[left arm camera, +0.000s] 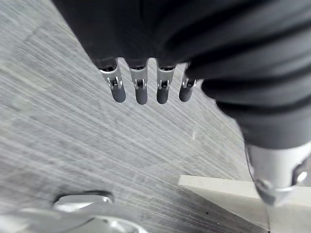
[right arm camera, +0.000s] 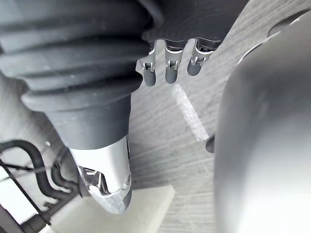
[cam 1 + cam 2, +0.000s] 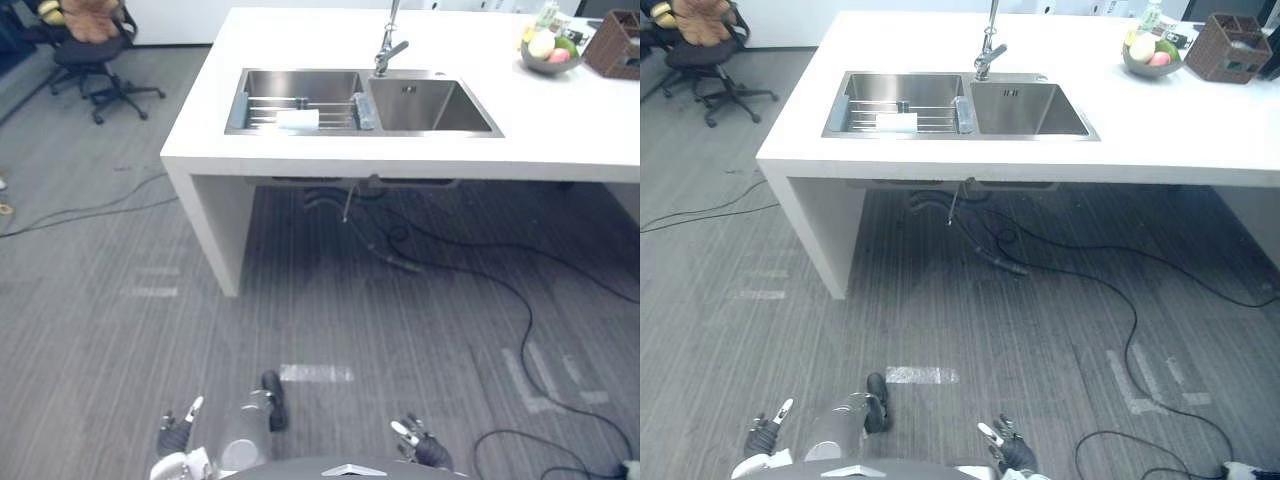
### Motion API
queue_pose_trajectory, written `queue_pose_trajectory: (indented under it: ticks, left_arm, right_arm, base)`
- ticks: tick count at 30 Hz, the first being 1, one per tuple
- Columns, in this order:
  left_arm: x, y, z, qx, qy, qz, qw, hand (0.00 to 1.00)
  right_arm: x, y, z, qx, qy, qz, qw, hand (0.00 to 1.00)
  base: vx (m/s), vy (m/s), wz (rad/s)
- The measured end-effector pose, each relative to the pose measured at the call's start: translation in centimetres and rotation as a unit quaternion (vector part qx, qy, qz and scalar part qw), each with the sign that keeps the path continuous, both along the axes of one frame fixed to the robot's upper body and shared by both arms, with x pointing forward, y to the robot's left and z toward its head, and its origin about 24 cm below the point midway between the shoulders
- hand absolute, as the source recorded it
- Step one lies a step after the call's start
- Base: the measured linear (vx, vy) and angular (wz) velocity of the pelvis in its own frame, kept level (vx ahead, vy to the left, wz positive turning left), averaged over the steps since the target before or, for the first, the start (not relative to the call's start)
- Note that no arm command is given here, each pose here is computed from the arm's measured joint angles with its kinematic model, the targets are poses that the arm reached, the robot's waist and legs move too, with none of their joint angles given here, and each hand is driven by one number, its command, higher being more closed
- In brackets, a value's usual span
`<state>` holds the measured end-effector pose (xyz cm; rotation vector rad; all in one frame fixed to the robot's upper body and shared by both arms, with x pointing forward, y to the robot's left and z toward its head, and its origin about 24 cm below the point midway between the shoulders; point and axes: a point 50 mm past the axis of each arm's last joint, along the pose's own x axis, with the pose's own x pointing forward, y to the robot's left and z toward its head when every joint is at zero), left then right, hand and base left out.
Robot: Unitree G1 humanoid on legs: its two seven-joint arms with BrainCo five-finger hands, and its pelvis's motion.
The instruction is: Walk over to the sink, pick up the cup, carry it to the dishwasher, place the cup inside the dishwasher, then close the dishwasher door
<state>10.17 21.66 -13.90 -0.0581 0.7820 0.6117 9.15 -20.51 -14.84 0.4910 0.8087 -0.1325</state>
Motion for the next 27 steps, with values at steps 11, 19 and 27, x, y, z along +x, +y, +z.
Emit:
queue_pose_trajectory:
  ticks: [11,19,27]
  left_arm:
    - [13.5,-1.1,18.3,0.311,-0.403,-0.077,0.857,0.0]
    - [16.9,-4.1,25.4,0.441,-0.508,-0.151,0.724,0.0]
    - [15.6,-8.7,23.7,0.389,-0.503,-0.244,0.732,0.0]
  right_arm:
    - [-1.1,-0.4,-0.5,-0.025,0.036,-0.026,0.999,0.0]
    - [-4.2,-0.5,-1.0,-0.019,0.06,-0.084,0.994,0.0]
    - [-7.6,-0.8,-1.2,-0.035,0.125,-0.032,0.991,0.0]
  base:
    - [0.41,0.203,0.04]
    - [0.34,0.004,0.12]
    - [0.36,-0.228,0.26]
